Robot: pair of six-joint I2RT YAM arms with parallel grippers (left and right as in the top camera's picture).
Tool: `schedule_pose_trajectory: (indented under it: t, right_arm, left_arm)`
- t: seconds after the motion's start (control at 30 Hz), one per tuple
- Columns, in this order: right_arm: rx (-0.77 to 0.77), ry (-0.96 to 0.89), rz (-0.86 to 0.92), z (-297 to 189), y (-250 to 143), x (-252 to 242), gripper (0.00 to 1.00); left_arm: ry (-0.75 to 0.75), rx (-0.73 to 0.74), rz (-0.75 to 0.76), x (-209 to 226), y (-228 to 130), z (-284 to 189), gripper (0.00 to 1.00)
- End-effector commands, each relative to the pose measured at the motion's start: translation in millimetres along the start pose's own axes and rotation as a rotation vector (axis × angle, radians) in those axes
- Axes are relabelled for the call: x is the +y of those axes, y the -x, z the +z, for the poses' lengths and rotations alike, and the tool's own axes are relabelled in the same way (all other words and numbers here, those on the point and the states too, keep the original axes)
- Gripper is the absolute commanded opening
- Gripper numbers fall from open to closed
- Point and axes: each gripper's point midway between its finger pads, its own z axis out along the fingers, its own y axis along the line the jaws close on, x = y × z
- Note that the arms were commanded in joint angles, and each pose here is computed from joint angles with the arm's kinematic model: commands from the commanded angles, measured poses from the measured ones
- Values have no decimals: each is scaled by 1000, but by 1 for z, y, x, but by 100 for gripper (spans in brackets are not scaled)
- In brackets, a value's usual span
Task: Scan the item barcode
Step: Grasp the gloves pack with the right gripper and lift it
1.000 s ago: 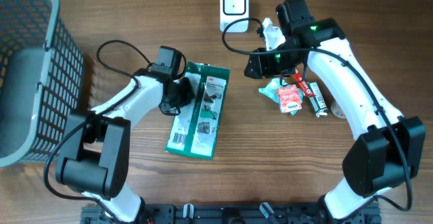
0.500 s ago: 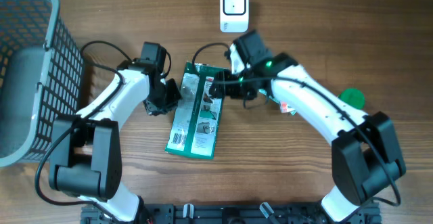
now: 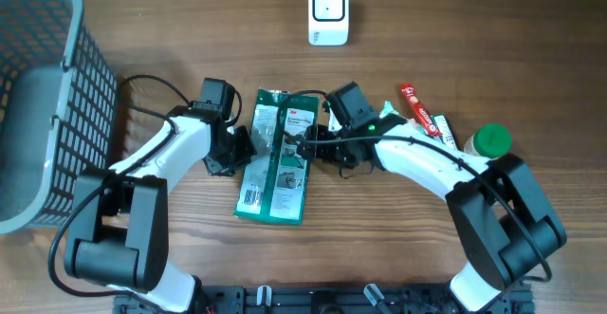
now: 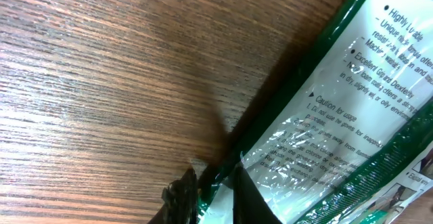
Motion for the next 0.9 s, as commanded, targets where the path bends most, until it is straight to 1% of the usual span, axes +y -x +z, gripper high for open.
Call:
schedule_pose_trajectory:
  t: [0.0,0.17,0.37,0.43,0.47,0.57,0.67,0.7,0.8,0.87]
  right_arm:
    - [1,-4,75,8,-9,-12,66]
    - [53,70,86,24,-21,-10,66]
    - [145,165,74,51,-41,6,65]
    - [155,202,45,55,-44,15,60]
    - [159,227,28,56,-46,21,56]
    - [150,296,-24,55,-45,38,51]
    - [134,324,-44,53,-41,45,47]
    - [128,331,-49,53,-40,46,44]
    - [115,345,-59,52,-37,50,24]
    - [114,346,-60,52,-36,50,19]
  left_arm:
    - [53,56,3,17,-17,16,12]
    - [53,55,3,17,-17,16,12]
    - [53,55,4,17,-17,16,12]
    - [53,56,4,17,-17,16,12]
    - [53,55,4,17,-17,16,12]
    - [53,55,4,17,-17,16,12]
    - [53,55,4,17,-17,16,12]
    - [53,56,4,17,-17,16,12]
    - [53,55,4,17,-17,16,12]
    - [52,55,4,17,-17,16,12]
